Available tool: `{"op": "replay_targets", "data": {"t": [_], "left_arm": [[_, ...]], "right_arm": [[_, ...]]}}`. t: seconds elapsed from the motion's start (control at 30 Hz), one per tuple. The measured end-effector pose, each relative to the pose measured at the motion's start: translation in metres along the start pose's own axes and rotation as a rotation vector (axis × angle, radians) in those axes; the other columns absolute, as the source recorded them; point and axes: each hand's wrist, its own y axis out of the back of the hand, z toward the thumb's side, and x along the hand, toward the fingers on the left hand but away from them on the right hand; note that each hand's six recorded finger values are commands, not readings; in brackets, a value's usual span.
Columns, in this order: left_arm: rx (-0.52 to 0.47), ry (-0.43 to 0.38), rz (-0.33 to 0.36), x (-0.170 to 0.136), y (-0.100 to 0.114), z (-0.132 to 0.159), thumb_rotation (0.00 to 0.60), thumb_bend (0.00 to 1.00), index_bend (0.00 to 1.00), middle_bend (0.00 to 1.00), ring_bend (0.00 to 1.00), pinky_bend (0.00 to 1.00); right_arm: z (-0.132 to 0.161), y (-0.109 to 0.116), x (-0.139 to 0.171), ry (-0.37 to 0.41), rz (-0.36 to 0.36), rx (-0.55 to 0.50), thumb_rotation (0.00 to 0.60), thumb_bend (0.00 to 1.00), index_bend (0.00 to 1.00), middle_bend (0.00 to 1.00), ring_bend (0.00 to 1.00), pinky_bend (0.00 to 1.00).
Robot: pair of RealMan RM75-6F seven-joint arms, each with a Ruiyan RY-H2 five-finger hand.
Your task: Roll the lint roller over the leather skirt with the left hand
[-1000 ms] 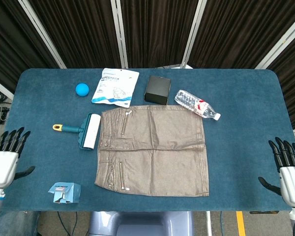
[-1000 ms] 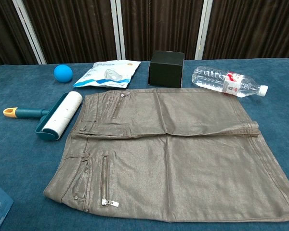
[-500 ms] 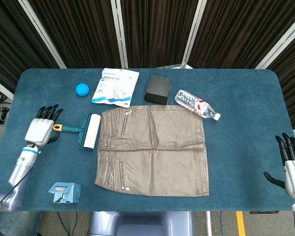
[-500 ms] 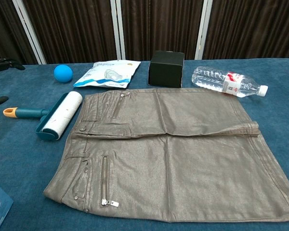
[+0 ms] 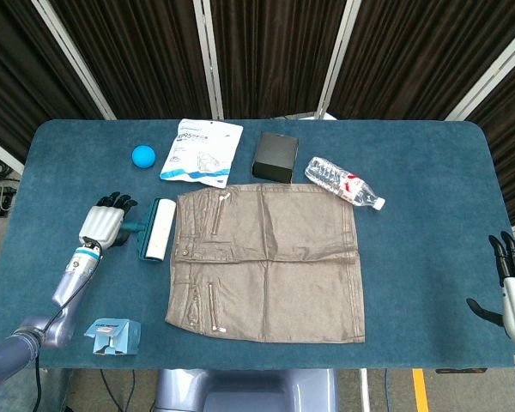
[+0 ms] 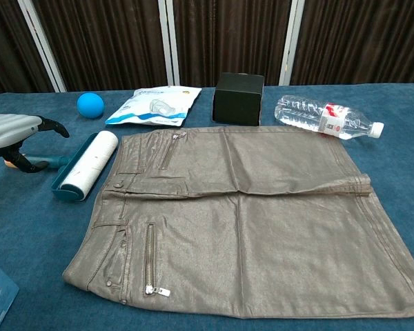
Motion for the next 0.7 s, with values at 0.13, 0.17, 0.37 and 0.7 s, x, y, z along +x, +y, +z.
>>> {"op": "replay_targets", "data": {"t": [0.13,0.17,0.37,0.7], "left_arm": [[-0.007,0.005,-0.008,0.003,-0.003,0.001,0.6,0.44,0.21,0.15,0.09,0.17],[-0.007,0.006,-0.01,0.004,-0.004,0.002,0.6,0.44,0.21,0.15,0.1,0.18],[-0.012,0.002,-0.028,0.007,-0.007,0.004,0.6,0.44,0.23,0.16,0.12,0.2],[-0.009,-0.013,-0.047,0.007,-0.011,0.009,0.6,0.44,0.3,0.24,0.18,0.24]], "right_arm": [[0.0,-0.001,-0.001,-0.002,0.002,0.004,0.6,0.0,0.0,0.0,0.0,0.0],[0.0,-0.001,-0.001,-0.002,0.003,0.004,0.6,0.0,0.0,0.0,0.0,0.0],[-0.001,-0.002,-0.002,-0.009,0.004,0.006,0.6,0.0,0.0,0.0,0.0,0.0],[-0.002,-0.003,-0.002,-0.013,0.008,0.008,0.6,0.0,0.0,0.0,0.0,0.0]]}}
